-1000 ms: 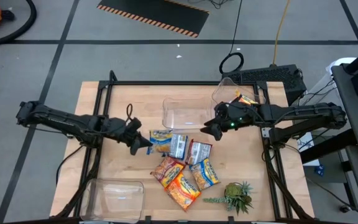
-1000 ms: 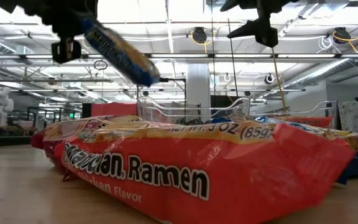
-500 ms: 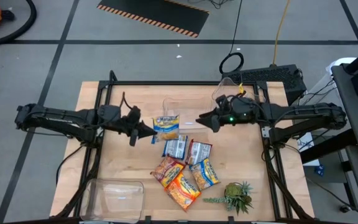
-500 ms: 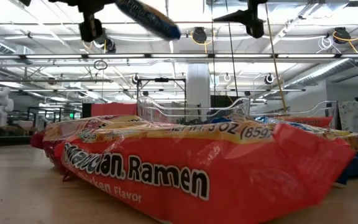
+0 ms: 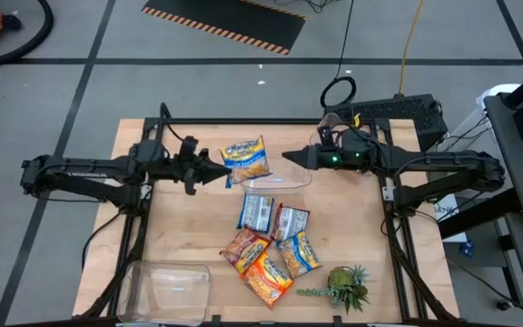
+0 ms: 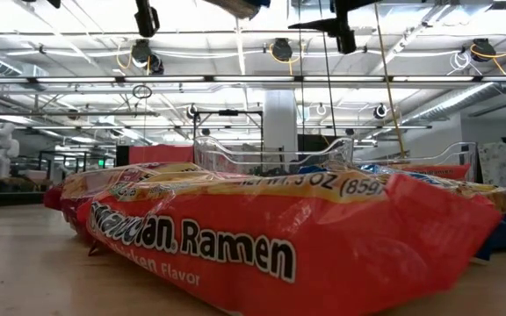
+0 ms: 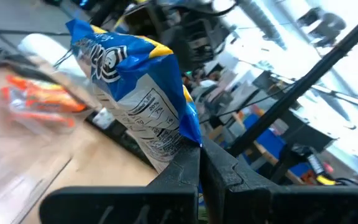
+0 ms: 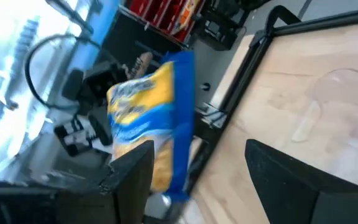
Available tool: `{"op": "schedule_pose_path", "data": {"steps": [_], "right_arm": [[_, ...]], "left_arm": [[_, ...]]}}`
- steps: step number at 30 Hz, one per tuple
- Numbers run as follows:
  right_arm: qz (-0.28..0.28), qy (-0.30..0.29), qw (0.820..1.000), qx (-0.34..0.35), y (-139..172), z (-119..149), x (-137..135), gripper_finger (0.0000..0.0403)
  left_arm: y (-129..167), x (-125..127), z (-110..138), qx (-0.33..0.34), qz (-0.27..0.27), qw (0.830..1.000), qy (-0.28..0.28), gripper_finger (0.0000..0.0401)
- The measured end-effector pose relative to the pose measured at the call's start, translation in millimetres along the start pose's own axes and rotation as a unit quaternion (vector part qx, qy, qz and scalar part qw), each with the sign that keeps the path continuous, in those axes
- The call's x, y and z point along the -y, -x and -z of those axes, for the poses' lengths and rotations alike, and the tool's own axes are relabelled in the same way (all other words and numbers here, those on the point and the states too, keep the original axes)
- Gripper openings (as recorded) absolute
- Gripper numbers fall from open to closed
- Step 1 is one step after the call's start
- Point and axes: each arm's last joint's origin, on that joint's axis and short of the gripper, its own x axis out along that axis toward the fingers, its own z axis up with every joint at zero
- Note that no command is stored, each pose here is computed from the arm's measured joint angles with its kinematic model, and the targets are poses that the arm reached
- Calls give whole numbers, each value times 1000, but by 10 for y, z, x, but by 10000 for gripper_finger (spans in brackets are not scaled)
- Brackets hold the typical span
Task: Sort Maruchan noodles
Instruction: Put the top left blue noodle pack into the top left transparent bin
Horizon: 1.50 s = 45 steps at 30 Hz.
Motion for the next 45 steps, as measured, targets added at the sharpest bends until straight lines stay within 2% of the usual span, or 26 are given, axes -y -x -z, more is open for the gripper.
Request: {"op": "schedule_pose_path", "data": {"steps": [5, 13, 19, 23, 26, 34, 45], "right_arm": [[-39, -53, 998, -10, -147, 10, 0, 247], [-66, -58, 994, -60, -401, 87, 105, 248], [-145, -67, 987, -30, -554, 4, 93, 283], [-149, -70, 986, -25, -644, 7, 156, 307], [-164, -66, 984, -34, -697, 31, 175, 309], [-195, -38, 980, -27, -717, 87, 124, 263], [-201, -40, 978, -37, -711, 90, 115, 143]], "left_arm": [[7, -7, -39, -1, 20, 1000, -2, 1], [17, -3, -94, 2, 51, 999, -8, 1], [23, -5, -97, -15, 68, 998, 1, 1], [23, -6, -97, -14, 68, 998, -11, 1], [24, -16, -102, -13, 66, 998, -19, 1], [38, -83, -150, -3, 48, 998, -31, 1], [43, -169, -98, -35, 11, 999, -27, 3]]}}
